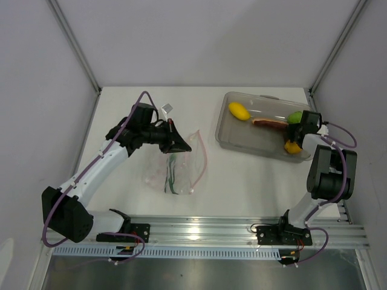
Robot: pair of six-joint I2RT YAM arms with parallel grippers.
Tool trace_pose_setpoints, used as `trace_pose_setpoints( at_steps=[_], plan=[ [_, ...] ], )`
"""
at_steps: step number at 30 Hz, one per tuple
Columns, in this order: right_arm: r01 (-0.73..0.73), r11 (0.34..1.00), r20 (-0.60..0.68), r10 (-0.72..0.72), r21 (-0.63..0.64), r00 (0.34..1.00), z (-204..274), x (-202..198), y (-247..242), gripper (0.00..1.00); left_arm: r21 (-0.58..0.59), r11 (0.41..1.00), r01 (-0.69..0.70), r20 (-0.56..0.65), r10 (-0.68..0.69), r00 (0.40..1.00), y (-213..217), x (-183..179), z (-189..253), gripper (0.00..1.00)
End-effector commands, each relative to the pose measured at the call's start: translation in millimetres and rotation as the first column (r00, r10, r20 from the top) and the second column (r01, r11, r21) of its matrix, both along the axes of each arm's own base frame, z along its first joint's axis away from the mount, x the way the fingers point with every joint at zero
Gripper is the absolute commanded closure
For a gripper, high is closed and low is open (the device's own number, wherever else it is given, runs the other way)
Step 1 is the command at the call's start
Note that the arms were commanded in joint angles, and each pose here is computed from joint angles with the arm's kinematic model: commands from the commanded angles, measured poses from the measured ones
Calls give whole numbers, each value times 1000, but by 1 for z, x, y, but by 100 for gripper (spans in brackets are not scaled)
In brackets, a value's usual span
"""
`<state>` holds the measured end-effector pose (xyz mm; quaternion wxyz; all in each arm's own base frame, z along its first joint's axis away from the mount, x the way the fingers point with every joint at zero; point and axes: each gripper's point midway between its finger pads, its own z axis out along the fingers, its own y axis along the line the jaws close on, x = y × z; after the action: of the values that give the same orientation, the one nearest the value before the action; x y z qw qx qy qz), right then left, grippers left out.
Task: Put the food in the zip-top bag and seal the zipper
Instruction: Pick up the fake food from the bin.
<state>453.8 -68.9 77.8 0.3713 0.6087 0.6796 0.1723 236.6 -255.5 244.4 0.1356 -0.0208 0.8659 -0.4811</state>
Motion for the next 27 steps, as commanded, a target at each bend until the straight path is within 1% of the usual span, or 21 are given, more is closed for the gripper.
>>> trace_pose_setpoints(
  at_steps=[1, 3, 4, 5, 6, 7, 8, 9, 11, 12, 15, 16, 17, 19, 20, 21, 23, 24, 26, 27],
  plan=[
    [-40, 999, 75, 42, -32, 996, 25, 16, 5, 100, -24, 1000, 19, 58, -18, 998, 0, 1, 17, 99],
    [-92, 994, 91, 97, -58, 991, 33, 14, 11, 100, -27, 999, 16, 57, -15, 998, 1, 0, 18, 99],
    [-115, 990, 126, 124, -76, 984, 48, 14, 16, 100, -26, 1000, 11, 57, -10, 998, 1, 0, 19, 99],
    [-143, 982, 137, 159, -124, 978, 57, 13, 18, 100, -26, 1000, 6, 59, -5, 998, 2, -1, 19, 99],
    [-186, 973, 152, 206, -139, 967, 66, 11, 26, 100, -25, 1000, 1, 60, 0, 998, 3, -1, 19, 99],
    [-213, 959, 194, 248, -187, 949, 92, 8, 36, 100, -27, 1000, -6, 59, 7, 998, 3, -1, 20, 99],
    [-244, 937, 197, 297, -251, 934, 103, 5, 40, 100, -28, 999, -16, 59, 18, 998, 3, 1, 17, 99],
    [-245, 922, 231, 320, -301, 919, 129, -3, 43, 100, -41, 999, -26, 50, 28, 998, 2, 1, 20, 99],
    [-283, 888, 237, 381, -362, 894, 149, -13, 57, 100, -59, 998, -34, 56, 37, 998, 1, 2, 23, 100],
    [-299, 857, 243, 423, -420, 873, 164, -18, 61, 100, -63, 997, -46, 44, 49, 998, 1, 3, 24, 99],
    [-357, 784, 229, 522, -507, 822, 199, -46, 87, 100, -58, 994, -88, 51, 91, 994, 3, 8, 27, 99],
    [-368, 764, 228, 546, -529, 806, 207, -53, 94, 100, -44, 992, -122, 62, 125, 990, 6, 13, 27, 99],
    [-373, 738, 236, 576, -563, 783, 224, -68, 108, 100, -42, 990, -135, 64, 138, 988, 7, 14, 28, 99],
    [-391, 689, 238, 631, -610, 739, 240, -84, 122, 100, -59, 985, -162, 64, 166, 984, 7, 17, 33, 99],
    [-402, 671, 250, 658, -623, 711, 248, -92, 131, 100, -66, 984, -165, 60, 169, 984, 6, 17, 34, 100],
    [-437, 635, 279, 719, -637, 637, 263, -108, 153, 100, -74, 982, -172, 54, 176, 983, 6, 18, 36, 100],
    [-466, 589, 278, 768, -660, 577, 271, -125, 170, 100, -78, 981, -175, 52, 179, 982, 5, 19, 38, 99],
    [-476, 561, 295, 800, -678, 522, 282, -141, 185, 100, -80, 981, -177, 48, 181, 982, 5, 19, 39, 99],
    [-470, 531, 314, 828, -706, 464, 292, -156, 197, 100, -77, 981, -181, 48, 185, 982, 5, 20, 40, 100],
    [-481, 502, 326, 854, -719, 405, 297, -170, 210, 100, -77, 979, -186, 44, 190, 981, 5, 20, 40, 99]
  ],
)
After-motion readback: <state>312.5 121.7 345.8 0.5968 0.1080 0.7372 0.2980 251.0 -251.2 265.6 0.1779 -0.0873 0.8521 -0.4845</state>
